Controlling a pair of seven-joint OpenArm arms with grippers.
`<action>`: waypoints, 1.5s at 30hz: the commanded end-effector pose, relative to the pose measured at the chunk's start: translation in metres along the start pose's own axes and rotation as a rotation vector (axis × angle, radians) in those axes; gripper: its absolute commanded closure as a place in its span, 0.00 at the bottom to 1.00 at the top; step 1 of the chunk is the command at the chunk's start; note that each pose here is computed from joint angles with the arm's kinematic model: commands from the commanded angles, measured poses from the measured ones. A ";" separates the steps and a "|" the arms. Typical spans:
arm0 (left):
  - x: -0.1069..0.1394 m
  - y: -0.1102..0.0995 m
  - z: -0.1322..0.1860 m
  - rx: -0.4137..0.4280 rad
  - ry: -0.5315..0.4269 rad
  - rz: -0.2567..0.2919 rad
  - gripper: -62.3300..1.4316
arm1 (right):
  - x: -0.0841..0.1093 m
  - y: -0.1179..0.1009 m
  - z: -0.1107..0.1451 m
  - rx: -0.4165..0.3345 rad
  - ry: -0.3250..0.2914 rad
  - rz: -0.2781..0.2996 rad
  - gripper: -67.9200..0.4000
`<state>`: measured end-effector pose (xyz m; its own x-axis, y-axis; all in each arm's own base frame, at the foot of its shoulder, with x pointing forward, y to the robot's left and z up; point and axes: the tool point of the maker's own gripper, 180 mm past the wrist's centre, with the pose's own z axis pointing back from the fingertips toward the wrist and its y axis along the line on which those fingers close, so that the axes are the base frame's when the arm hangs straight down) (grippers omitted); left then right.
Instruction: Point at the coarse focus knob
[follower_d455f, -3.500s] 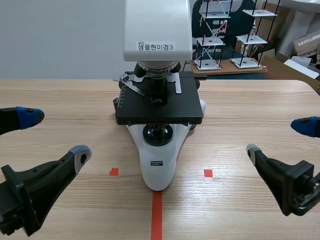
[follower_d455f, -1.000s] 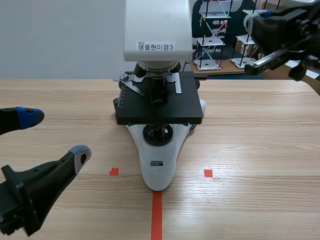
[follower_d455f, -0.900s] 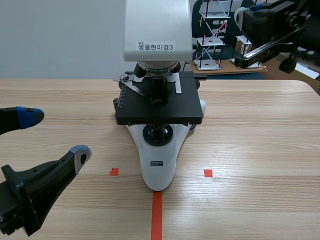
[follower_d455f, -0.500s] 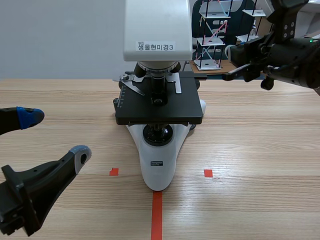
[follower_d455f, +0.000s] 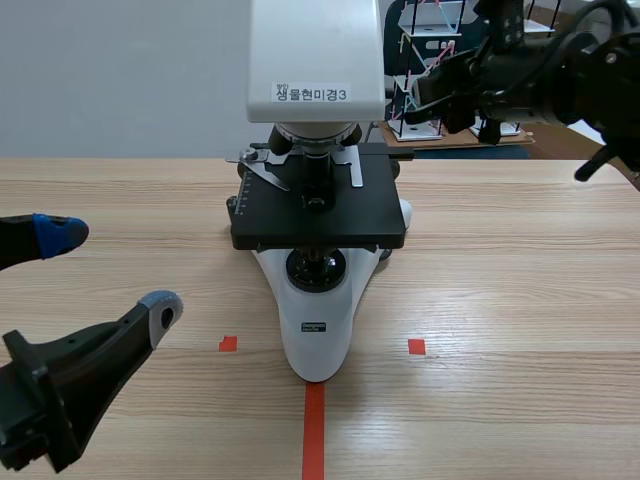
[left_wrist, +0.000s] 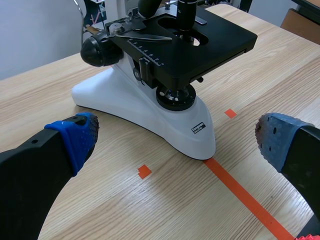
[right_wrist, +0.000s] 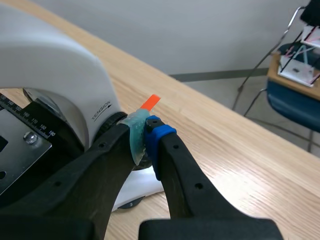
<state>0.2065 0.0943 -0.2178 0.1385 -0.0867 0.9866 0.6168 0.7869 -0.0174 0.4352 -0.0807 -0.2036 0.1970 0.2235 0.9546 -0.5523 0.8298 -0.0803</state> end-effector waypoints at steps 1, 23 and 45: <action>0.004 -0.001 0.001 0.001 -0.020 0.008 0.00 | 0.018 -0.002 -0.003 0.005 -0.030 -0.002 0.99; 0.005 -0.001 0.001 0.001 -0.021 0.008 0.00 | 0.012 0.007 -0.008 0.068 0.079 -0.111 0.99; 0.005 -0.001 0.001 0.001 -0.021 0.008 0.00 | 0.012 0.008 -0.007 0.070 0.078 -0.113 0.99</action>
<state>0.2066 0.0943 -0.2178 0.1385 -0.0868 0.9866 0.6166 0.7871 -0.0173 0.4340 -0.0693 -0.2167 0.3751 0.1851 0.9083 -0.5697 0.8190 0.0684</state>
